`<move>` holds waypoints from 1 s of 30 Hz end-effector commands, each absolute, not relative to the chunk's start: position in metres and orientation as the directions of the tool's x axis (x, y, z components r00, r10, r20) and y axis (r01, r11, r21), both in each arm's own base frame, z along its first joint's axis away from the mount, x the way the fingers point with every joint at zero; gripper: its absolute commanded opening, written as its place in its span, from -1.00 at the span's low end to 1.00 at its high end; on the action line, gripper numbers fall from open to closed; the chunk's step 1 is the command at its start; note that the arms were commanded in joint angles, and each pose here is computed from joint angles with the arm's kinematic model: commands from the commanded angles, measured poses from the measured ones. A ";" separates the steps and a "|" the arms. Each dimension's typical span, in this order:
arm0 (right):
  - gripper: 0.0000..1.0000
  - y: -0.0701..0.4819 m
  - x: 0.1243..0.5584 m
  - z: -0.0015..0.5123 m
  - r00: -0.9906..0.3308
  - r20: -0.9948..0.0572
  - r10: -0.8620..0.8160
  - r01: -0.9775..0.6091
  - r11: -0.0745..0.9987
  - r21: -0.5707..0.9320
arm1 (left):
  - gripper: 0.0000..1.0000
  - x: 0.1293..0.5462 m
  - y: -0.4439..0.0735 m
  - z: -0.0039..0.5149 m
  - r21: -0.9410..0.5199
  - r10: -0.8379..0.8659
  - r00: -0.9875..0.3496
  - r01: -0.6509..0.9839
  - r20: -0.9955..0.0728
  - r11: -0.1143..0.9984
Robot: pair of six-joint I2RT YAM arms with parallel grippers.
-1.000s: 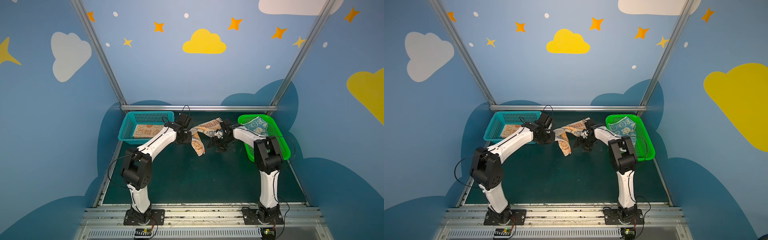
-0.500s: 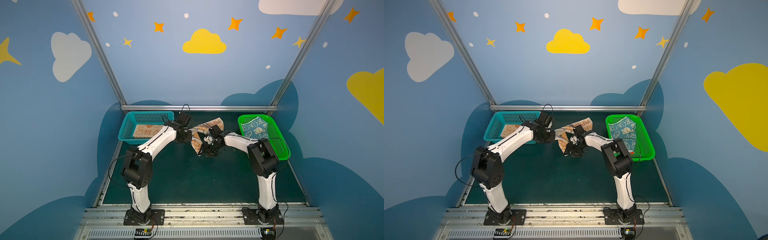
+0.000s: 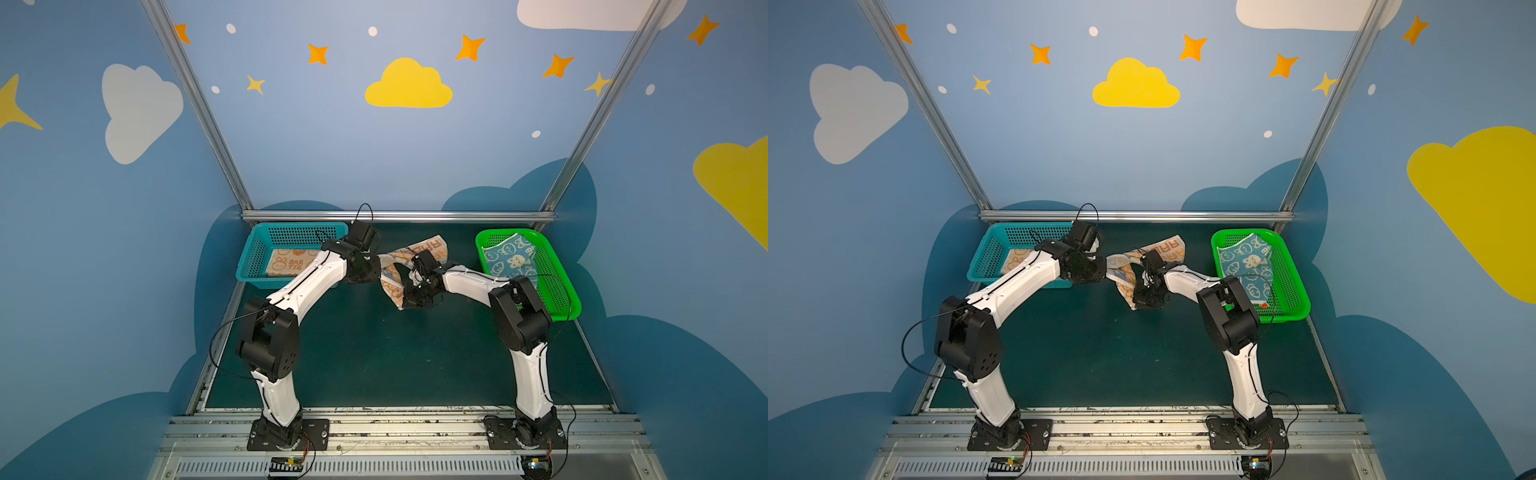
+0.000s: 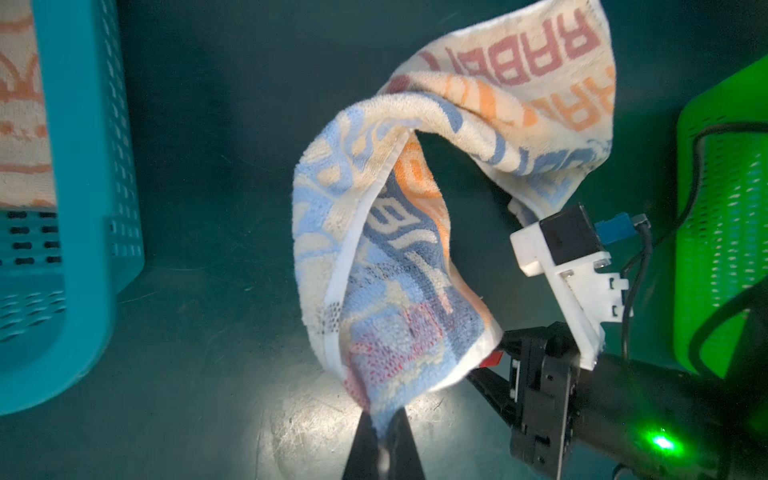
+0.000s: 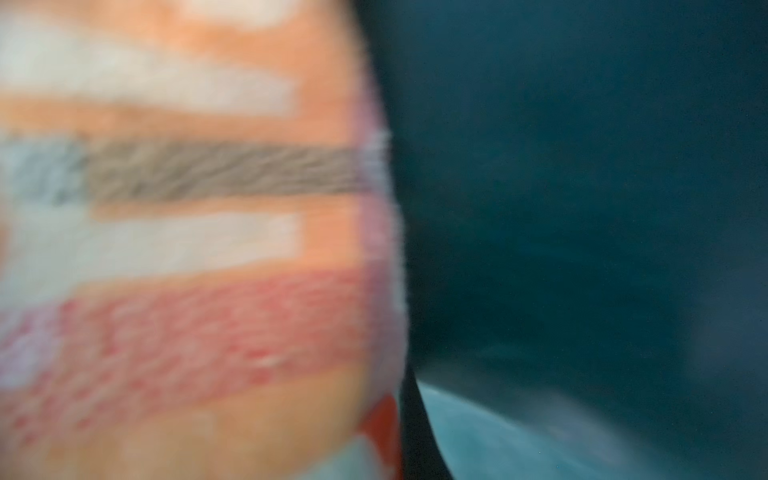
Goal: Fold and stack the towels
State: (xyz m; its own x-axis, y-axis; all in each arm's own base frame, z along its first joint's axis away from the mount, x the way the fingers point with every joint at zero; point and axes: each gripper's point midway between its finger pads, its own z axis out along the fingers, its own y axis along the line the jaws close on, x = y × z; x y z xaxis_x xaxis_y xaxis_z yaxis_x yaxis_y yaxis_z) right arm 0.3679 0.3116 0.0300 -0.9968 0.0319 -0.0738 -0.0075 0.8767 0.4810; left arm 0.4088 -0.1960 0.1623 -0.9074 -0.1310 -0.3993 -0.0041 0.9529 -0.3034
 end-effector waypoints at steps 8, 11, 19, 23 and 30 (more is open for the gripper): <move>-1.00 0.169 0.426 0.155 -0.931 -0.365 0.000 -0.032 0.996 0.081 | -0.93 0.417 -0.209 0.218 -0.492 -0.237 -0.849 0.030 -0.472 0.870; -1.00 0.163 0.414 0.170 -0.904 -0.421 -0.077 -0.096 0.995 0.023 | -0.94 0.413 -0.204 0.215 -0.510 -0.269 -0.833 0.018 -0.484 0.860; -1.00 0.187 0.363 0.113 -0.942 -0.271 -0.197 -0.198 0.980 -0.021 | -0.94 0.388 -0.172 0.156 -0.478 -0.298 -0.864 -0.077 -0.406 0.875; -1.00 0.205 0.349 0.087 -0.952 -0.200 -0.232 -0.236 0.972 -0.004 | -0.94 0.380 -0.162 0.134 -0.456 -0.293 -0.882 -0.103 -0.369 0.884; -0.40 0.228 0.331 0.079 -0.970 -0.132 -0.203 -0.222 0.964 0.147 | -0.94 0.377 -0.144 0.116 -0.440 -0.323 -0.882 -0.154 -0.342 0.885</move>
